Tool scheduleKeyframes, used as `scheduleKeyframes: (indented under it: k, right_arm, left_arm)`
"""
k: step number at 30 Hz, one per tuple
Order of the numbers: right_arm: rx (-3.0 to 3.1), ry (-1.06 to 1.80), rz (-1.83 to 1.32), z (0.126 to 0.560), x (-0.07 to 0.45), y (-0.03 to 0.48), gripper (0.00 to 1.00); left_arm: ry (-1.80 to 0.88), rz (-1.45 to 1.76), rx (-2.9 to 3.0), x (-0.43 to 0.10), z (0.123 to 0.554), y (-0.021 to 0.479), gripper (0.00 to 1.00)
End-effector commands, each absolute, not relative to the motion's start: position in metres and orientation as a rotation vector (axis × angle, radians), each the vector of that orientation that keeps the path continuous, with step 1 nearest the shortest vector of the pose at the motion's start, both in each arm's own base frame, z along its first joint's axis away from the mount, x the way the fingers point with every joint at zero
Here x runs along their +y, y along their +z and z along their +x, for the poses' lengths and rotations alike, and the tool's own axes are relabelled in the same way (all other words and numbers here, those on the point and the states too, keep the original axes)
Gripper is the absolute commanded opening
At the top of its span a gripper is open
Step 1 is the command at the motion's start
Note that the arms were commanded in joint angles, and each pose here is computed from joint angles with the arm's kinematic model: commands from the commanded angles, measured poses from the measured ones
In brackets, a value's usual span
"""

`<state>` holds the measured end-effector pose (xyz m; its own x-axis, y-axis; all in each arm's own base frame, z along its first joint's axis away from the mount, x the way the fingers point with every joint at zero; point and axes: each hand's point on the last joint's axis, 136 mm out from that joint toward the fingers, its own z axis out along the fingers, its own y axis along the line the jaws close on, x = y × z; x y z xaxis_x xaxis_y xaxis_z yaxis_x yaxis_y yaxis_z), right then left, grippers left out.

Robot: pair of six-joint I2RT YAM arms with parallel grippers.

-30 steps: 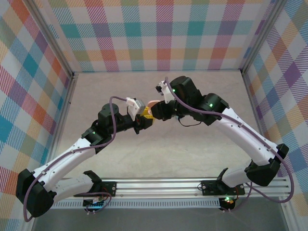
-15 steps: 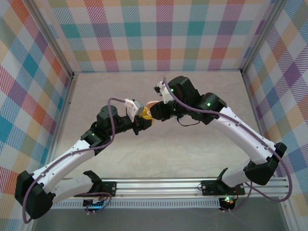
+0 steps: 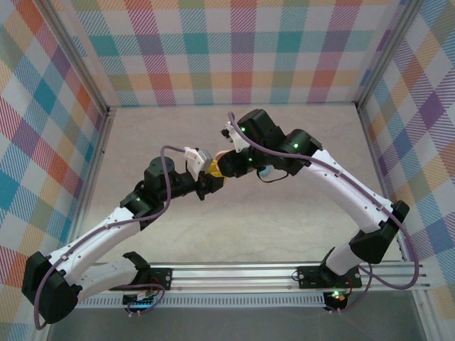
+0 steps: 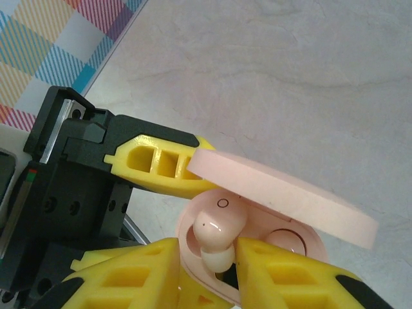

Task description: Insert the wireless bluetooth earbuds into the charging case

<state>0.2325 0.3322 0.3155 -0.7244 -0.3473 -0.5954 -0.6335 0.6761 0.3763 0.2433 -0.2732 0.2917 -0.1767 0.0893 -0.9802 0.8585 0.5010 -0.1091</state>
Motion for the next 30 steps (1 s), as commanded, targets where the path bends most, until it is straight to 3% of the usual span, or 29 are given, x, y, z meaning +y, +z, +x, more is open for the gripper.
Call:
scheduleKeyframes:
  k: [1, 16, 20, 30]
  right_arm:
    - [2.399, 0.739, -0.79, 0.239, 0.333, 0.317, 0.3]
    - [2.452, 0.762, -0.687, 0.235, 0.327, 0.322, 0.27]
    - [2.448, 0.739, -0.642, 0.237, 0.32, 0.326, 0.35]
    - [2.395, 0.756, -0.597, 0.237, 0.314, 0.344, 0.35]
  left_arm:
    - [-0.882, 0.837, 1.531, -0.274, 0.236, 0.312, 0.3]
    - [-0.857, 0.842, 1.543, -0.273, 0.239, 0.309, 0.3]
    - [-0.86, 0.844, 1.538, -0.273, 0.238, 0.31, 0.3]
    - [-0.861, 0.842, 1.54, -0.272, 0.237, 0.309, 0.3]
